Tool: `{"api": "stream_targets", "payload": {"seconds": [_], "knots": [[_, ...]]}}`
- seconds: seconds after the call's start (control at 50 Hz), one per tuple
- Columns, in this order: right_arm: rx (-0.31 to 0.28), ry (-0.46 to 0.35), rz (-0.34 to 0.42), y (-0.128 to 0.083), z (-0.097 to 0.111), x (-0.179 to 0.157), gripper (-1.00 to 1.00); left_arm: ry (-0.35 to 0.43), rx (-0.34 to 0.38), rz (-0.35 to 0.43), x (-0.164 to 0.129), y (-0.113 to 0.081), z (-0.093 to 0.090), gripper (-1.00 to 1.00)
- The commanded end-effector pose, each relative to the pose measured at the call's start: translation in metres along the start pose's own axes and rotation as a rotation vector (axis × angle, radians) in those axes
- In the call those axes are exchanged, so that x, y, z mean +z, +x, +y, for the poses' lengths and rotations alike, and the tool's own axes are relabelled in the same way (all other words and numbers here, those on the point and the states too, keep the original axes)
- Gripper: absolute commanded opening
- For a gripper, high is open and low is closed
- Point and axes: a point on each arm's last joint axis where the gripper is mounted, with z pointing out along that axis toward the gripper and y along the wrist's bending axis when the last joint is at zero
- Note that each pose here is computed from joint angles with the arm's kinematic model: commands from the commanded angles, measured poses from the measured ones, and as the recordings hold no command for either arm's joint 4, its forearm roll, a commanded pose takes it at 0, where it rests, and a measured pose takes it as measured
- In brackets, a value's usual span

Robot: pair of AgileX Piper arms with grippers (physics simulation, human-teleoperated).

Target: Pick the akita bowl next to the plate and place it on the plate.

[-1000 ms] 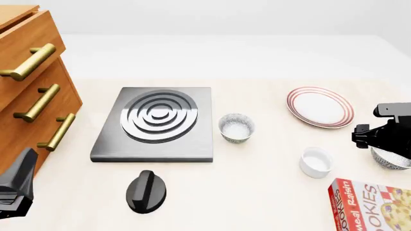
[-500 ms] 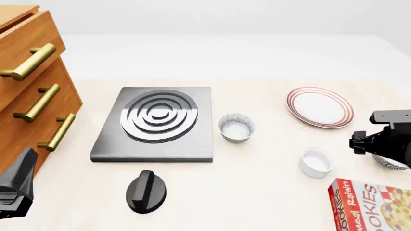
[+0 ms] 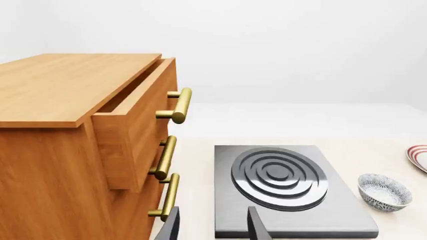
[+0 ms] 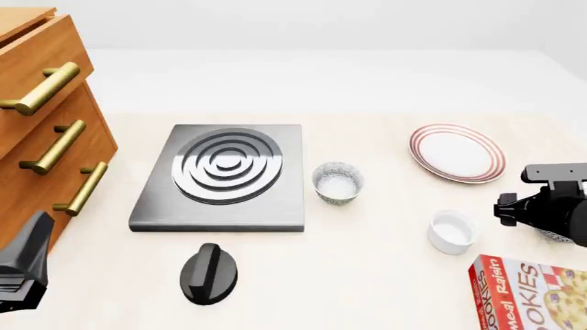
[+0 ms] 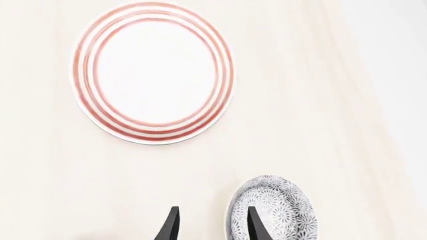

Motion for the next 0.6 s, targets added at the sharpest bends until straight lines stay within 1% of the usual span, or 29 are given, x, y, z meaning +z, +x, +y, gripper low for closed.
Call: {"api": "stream_targets", "payload": {"seconds": [0.02,0.06,0.08,0.14,0.16,0.18,0.22,0.26,0.28,0.38,0.4,0.42,0.48,0.54,0.56,0.6], "knots": [[0.003,0.001,0.013,0.008,0.001,0.004,1.00,0.000,0.000,0.000,0.000,0.000,0.000,1.00],[0.004,0.001,0.014,0.008,0.000,0.004,1.00,0.000,0.000,0.000,0.000,0.000,0.000,1.00],[0.004,0.002,0.014,0.003,-0.001,0.000,1.00,0.000,0.000,0.000,0.000,0.000,0.000,1.00],[0.005,0.001,0.012,0.007,0.000,0.005,1.00,0.000,0.000,0.000,0.000,0.000,0.000,1.00],[0.003,0.001,0.012,0.000,-0.002,0.000,1.00,0.000,0.000,0.000,0.000,0.000,0.000,1.00],[0.004,0.000,0.012,0.004,0.000,0.004,1.00,0.000,0.000,0.000,0.000,0.000,0.000,1.00],[0.004,-0.003,0.014,0.006,0.001,0.006,1.00,0.000,0.000,0.000,0.000,0.000,0.000,1.00],[0.003,-0.003,0.014,-0.002,-0.001,0.003,1.00,0.000,0.000,0.000,0.000,0.000,0.000,1.00],[0.006,-0.003,0.014,0.004,0.001,0.008,1.00,0.000,0.000,0.000,0.000,0.000,0.000,1.00],[0.008,-0.005,0.014,0.004,0.002,0.011,1.00,0.000,0.000,0.000,0.000,0.000,0.000,1.00],[0.007,-0.007,0.015,-0.002,0.001,0.007,1.00,0.000,0.000,0.000,0.000,0.000,0.000,1.00],[0.007,-0.007,0.015,-0.002,0.001,0.007,1.00,0.000,0.000,0.000,0.000,0.000,0.000,1.00],[0.007,-0.009,0.018,0.004,0.003,0.013,1.00,0.000,0.000,0.000,0.000,0.000,0.000,1.00],[0.007,-0.006,0.019,-0.003,0.000,0.008,1.00,0.000,0.000,0.000,0.000,0.000,0.000,1.00],[0.009,-0.004,0.018,0.003,0.001,0.013,1.00,0.000,0.000,0.000,0.000,0.000,0.000,1.00],[0.010,-0.005,0.018,0.004,0.001,0.013,1.00,0.000,0.000,0.000,0.000,0.000,0.000,1.00]]}}
